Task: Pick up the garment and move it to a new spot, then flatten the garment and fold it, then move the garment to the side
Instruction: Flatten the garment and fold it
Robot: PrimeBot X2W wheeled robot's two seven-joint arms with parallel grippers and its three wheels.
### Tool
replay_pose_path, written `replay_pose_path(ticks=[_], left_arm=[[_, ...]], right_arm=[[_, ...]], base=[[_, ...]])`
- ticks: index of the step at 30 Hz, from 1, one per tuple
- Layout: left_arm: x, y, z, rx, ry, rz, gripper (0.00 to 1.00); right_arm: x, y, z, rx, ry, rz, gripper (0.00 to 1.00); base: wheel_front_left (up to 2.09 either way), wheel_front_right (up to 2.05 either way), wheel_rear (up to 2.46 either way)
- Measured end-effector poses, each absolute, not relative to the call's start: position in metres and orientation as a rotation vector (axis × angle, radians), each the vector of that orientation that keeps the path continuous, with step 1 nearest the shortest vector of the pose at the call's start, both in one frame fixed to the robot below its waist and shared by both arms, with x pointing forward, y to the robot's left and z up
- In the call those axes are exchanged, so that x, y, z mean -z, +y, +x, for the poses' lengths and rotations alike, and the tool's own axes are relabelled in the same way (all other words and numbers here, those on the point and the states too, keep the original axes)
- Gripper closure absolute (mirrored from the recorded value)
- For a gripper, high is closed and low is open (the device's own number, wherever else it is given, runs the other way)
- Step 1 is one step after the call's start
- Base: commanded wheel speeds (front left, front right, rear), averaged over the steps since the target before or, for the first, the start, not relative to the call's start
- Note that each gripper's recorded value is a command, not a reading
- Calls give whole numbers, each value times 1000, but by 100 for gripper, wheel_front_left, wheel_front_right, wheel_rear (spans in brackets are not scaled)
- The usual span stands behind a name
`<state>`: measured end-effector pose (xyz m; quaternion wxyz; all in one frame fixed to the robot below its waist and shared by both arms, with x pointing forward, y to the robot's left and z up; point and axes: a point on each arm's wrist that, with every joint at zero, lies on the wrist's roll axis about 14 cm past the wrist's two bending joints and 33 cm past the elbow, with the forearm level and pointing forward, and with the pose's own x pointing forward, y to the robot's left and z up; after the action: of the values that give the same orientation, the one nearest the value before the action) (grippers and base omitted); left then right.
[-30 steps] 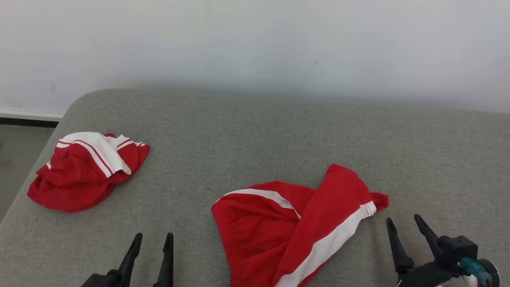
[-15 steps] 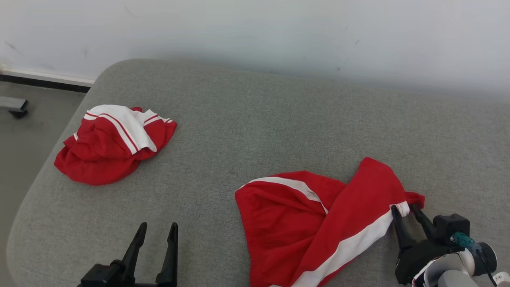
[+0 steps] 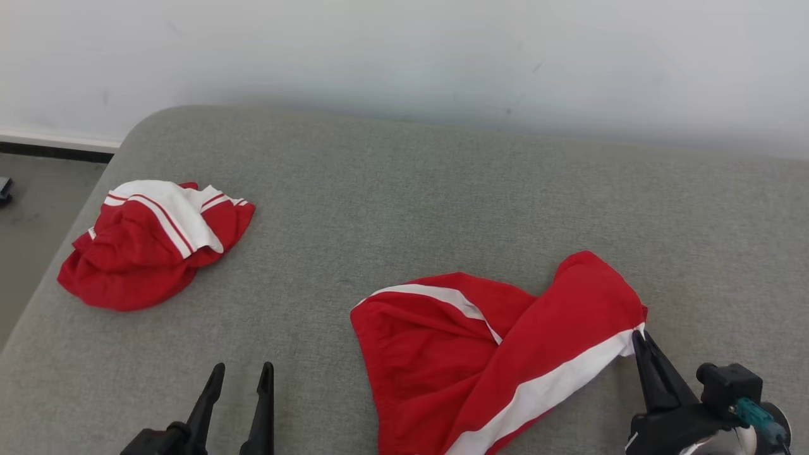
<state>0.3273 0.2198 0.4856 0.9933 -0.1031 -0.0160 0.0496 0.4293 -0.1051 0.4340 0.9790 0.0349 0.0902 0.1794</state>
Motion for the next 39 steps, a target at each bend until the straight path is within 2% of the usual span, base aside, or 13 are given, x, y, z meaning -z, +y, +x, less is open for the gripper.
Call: replay_pose_path(ticks=[5,13,14,15,16,24,29,39], left_arm=[[-486,209,330,-65,-32,-214,0],[-489,196,338,-18,-41,-223,0],[-489,195,339,-14,-41,-225,0],[-489,194,340,-11,-40,-226,0],[-489,193,340,-10,-39,-226,0],[-491,196,334,-16,-47,-217,0],[-493,195,335,-9,-52,-201,0],[-538,174,385,124,-164,-103,0]], right_arm=[[-445,-125,402,-323,141,102,100],[-431,-163,353,-231,207,139,100],[-430,-166,350,-218,217,149,89],[-429,-169,347,-212,223,147,58],[-431,-171,346,-208,219,143,0],[-468,-169,350,-192,78,156,0],[-473,-163,348,-188,52,158,0],[-466,-164,348,-166,63,161,0]], base=[[0,0,0],[0,0,0],[0,0,0],[0,0,0],[0,0,0],[0,0,0],[0,0,0],[0,0,0]])
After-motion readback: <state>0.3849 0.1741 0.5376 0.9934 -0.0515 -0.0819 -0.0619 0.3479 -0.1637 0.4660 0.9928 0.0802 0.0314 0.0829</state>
